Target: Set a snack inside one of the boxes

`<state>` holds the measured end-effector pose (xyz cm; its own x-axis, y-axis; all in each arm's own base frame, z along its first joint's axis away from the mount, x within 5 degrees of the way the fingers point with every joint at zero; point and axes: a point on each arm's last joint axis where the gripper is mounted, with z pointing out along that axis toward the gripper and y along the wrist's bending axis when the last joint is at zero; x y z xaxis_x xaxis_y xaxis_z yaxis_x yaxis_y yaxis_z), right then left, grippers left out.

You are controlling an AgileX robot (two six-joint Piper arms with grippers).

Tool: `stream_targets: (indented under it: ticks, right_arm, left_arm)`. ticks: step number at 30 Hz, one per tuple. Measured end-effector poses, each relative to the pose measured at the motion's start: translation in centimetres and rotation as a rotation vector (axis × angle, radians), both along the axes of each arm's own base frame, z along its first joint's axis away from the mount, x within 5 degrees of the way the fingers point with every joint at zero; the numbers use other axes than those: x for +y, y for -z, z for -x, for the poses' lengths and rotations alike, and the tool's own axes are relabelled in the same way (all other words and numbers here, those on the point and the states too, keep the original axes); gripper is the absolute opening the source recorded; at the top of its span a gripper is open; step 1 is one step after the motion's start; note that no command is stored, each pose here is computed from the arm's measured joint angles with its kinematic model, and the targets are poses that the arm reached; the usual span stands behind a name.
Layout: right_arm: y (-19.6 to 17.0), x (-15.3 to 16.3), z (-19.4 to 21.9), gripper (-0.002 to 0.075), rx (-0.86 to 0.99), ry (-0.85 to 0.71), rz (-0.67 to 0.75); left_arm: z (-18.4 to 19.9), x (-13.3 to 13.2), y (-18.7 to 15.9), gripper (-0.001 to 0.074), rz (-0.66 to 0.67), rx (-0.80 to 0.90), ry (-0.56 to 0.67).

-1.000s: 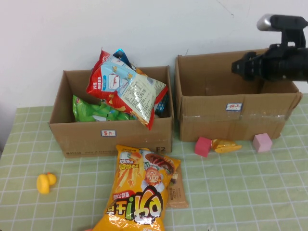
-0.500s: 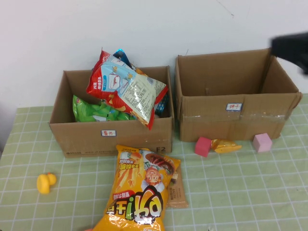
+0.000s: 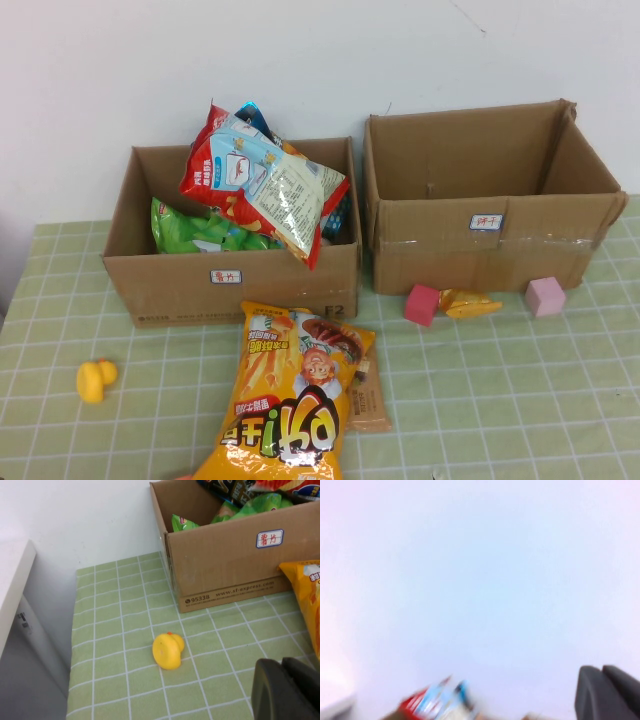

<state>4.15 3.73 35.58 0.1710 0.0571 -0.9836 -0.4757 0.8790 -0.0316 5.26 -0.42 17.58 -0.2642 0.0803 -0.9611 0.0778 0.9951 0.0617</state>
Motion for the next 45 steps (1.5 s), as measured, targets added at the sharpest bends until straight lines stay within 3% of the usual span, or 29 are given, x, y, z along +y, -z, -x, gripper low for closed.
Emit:
stream_targets:
  ticks: [5, 14, 23, 29, 39, 45]
  right_arm:
    - [2.3, -1.0, 3.5, -0.0001, -0.146, 0.053, -0.021]
    - [5.1, -0.2, 3.4, -0.0002, -0.073, -0.007, 0.213]
    - [7.6, -0.7, 1.7, -0.0002, -0.031, 0.082, 0.208]
    - [10.0, -2.0, 0.0, -0.0002, -0.034, 0.256, 0.164]
    - [16.4, -3.9, -1.5, -0.0002, 0.239, 0.516, 0.089]
    - [18.1, -4.4, -1.2, -0.0002, 0.424, 0.569, 0.113]
  left_arm:
    - [0.0, 0.0, 0.0, -0.0003, 0.0, 0.0, 0.0]
    - [0.0, 0.0, 0.0, -0.0003, 0.0, 0.0, 0.0]
    - [0.0, 0.0, 0.0, -0.0003, 0.0, 0.0, 0.0]
    - [0.0, 0.0, 0.0, -0.0003, 0.0, 0.002, 0.0]
    - [0.0, 0.0, 0.0, -0.0003, 0.0, 0.002, 0.0]
    - [0.0, 0.0, 0.0, -0.0003, 0.0, 0.002, 0.0]
